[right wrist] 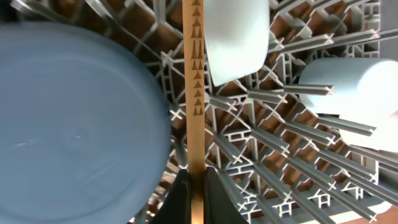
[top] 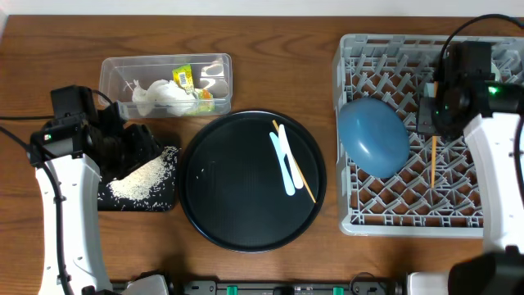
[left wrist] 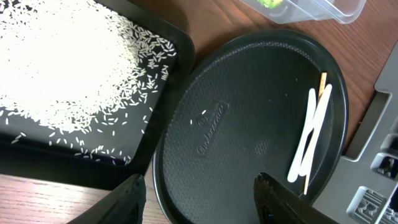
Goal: Sort waste into correct bins and load items into the dishwasher rack
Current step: 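Carry the chopstick to the rack and insert it upright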
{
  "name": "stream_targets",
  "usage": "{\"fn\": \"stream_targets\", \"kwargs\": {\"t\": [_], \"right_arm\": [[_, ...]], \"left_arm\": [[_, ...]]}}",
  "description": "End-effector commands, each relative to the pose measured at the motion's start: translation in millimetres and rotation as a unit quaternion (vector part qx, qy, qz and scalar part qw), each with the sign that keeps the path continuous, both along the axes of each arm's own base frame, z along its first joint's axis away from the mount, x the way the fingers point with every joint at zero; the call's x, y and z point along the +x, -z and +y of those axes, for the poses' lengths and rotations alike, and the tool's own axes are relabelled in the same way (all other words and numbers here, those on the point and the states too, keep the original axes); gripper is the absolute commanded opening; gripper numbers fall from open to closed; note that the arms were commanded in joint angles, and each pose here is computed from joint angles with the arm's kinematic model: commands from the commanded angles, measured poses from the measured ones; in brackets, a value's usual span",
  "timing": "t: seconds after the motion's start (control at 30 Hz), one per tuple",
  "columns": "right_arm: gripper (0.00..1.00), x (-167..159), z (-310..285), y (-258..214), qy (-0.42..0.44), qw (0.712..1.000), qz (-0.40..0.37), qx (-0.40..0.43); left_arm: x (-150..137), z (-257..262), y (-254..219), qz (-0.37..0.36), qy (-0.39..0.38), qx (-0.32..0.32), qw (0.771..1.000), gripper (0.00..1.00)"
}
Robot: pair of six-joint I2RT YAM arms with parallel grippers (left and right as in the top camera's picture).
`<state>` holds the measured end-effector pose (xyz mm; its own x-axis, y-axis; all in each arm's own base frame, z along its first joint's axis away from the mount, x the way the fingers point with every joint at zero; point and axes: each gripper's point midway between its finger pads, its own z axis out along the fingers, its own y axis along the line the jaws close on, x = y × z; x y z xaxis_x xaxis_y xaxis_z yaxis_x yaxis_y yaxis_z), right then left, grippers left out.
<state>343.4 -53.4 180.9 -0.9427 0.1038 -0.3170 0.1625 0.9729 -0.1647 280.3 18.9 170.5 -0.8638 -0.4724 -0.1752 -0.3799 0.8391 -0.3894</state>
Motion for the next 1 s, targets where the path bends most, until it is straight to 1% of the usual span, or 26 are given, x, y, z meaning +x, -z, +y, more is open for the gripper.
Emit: {"fn": "stream_targets", "kwargs": {"t": [0.0, 0.13, 0.17, 0.23, 0.47, 0.73, 0.97], "right_arm": [[0.01, 0, -14, 17, -0.005, 0.999, 0.034, -0.024], [0.01, 4, -21, 32, 0.0, 0.998, 0.054, -0.037], [0.02, 5, -21, 35, -0.002, 0.998, 0.057, -0.037], [0.01, 7, -22, 41, -0.006, 0.997, 0.065, -0.039], [0.01, 14, -23, 54, -0.008, 0.997, 0.073, -0.039], [0.02, 22, -24, 57, -0.007, 0.997, 0.063, -0.04], [0.03, 24, -24, 58, -0.026, 0.997, 0.064, -0.044]], "left_arm": [[-4, 0, 4, 0.005, 0.001, 0.003, 1.0, 0.58], [-4, 0, 4, 0.005, 0.001, 0.003, 1.0, 0.58], [-4, 0, 4, 0.005, 0.001, 0.003, 1.0, 0.58], [-4, 0, 4, 0.005, 0.001, 0.003, 1.0, 0.57], [-4, 0, 4, 0.005, 0.001, 0.003, 1.0, 0.58], [-4, 0, 4, 0.005, 0.001, 0.003, 1.0, 0.58], [-4, 0, 4, 0.006, 0.001, 0.003, 1.0, 0.57]]}}
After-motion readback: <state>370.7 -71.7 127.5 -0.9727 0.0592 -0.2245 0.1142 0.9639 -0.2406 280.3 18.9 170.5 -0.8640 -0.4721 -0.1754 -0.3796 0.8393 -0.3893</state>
